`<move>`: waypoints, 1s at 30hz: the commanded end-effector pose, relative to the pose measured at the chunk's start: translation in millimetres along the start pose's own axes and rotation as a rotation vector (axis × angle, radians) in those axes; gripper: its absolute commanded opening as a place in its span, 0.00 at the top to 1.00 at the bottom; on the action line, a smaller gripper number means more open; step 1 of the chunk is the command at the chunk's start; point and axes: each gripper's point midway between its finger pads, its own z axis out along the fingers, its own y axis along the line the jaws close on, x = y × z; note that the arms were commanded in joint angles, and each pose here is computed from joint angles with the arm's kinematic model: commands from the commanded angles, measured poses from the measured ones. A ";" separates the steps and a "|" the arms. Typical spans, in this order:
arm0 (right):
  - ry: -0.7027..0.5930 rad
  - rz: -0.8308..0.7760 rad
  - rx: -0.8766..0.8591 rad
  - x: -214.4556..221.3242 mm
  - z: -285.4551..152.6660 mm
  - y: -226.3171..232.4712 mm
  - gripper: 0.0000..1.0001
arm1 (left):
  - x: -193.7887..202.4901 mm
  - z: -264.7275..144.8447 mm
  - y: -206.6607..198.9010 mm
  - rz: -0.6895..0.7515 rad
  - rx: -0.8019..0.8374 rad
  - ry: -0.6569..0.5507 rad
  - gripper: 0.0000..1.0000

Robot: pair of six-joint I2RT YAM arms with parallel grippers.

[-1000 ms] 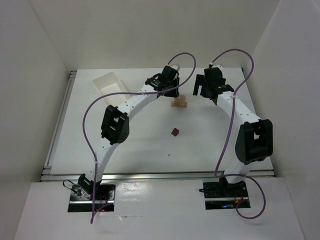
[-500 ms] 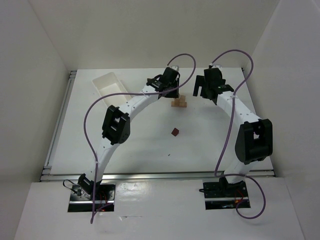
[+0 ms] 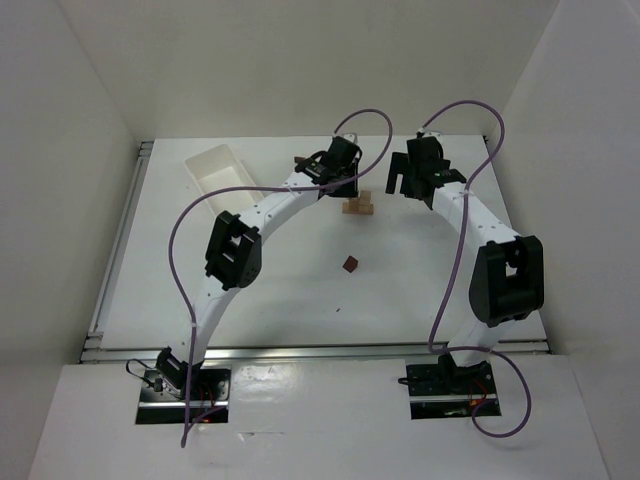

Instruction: Build the wood block tower

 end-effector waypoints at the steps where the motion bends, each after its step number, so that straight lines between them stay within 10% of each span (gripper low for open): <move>1: -0.018 0.016 0.017 -8.8 -2.0 -4.1 0.00 | -5.3 2.5 -3.9 -0.026 -0.001 -0.022 0.95; 30: -0.009 0.013 0.020 -6.1 0.9 -4.1 0.00 | 0.6 10.0 -11.7 -0.010 0.027 -0.019 0.90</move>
